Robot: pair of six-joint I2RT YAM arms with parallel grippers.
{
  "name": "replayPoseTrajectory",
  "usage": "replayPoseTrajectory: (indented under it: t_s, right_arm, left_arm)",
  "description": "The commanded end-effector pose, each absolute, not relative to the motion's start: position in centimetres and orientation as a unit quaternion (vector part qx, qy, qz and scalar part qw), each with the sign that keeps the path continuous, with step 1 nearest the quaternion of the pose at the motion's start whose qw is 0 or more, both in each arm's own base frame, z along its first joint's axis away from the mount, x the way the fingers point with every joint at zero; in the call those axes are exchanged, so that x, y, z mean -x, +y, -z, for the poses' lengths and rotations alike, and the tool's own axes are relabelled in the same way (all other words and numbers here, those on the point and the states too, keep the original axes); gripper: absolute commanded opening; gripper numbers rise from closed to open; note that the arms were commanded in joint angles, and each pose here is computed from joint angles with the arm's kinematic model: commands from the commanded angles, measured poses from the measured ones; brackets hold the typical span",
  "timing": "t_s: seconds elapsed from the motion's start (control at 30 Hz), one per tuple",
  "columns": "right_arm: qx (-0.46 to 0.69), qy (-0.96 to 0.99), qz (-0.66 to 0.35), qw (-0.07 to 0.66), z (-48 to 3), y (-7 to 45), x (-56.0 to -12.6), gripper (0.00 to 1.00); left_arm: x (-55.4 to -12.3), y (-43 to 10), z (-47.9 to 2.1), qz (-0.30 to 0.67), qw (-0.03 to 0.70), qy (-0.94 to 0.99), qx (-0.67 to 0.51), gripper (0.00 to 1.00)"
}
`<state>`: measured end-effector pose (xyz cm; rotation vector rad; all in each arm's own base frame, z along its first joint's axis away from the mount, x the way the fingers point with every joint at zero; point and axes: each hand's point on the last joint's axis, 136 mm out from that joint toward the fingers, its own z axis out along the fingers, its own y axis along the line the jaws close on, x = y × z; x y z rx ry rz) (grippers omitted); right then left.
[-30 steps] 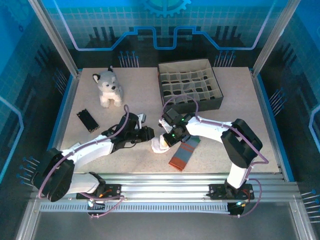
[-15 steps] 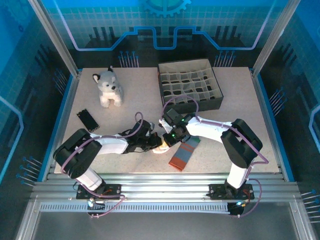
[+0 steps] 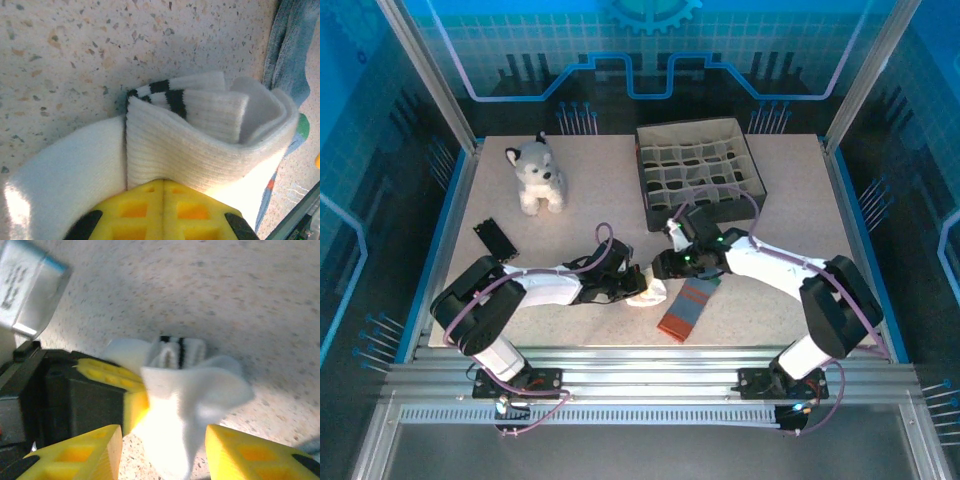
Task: Roll the socks
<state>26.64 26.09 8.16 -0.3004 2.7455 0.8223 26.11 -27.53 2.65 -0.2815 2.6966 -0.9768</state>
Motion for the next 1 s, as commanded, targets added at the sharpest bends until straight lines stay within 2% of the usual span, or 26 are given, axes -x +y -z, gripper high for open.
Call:
replayPoseTrajectory:
  t_s: [0.0,0.23,0.43,0.53,0.63,0.83,0.87,0.97]
  right_arm:
    - [-0.006,0.940,-0.326,0.099,-7.2,25.1,-26.3,0.47]
    - [-0.081,0.931,-0.349,0.070,-4.9,25.1,-26.2,0.50]
    - [-0.095,0.938,-0.330,0.055,-2.6,25.0,-26.3,0.51]
    - [-0.096,0.940,-0.324,0.047,-1.6,25.2,-26.2,0.48]
    - [-0.092,0.941,-0.324,0.039,-1.1,25.9,-26.0,0.42]
    - [-0.058,0.947,-0.312,0.055,-1.4,27.1,-25.7,0.04]
    - [-0.044,0.951,-0.298,0.066,-1.8,27.0,-25.6,0.00]
    - [0.011,0.968,-0.228,0.103,-2.9,26.4,-25.4,0.00]
  left_arm:
    - [-24.1,-25.6,1.0,0.268,0.090,0.954,0.099,0.02]
    - [-24.2,-26.2,0.8,0.269,0.085,0.955,0.088,0.01]
    - [-24.1,-26.6,0.9,0.273,0.081,0.955,0.082,0.00]
    - [-24.1,-26.8,0.9,0.275,0.080,0.955,0.081,0.00]
    - [-24.1,-27.0,1.0,0.278,0.078,0.954,0.078,0.00]
    - [-24.0,-27.0,1.0,0.276,0.077,0.955,0.078,0.00]
    - [-24.0,-27.0,0.9,0.276,0.078,0.955,0.078,0.00]
    - [-24.0,-26.9,0.8,0.275,0.079,0.955,0.079,0.00]
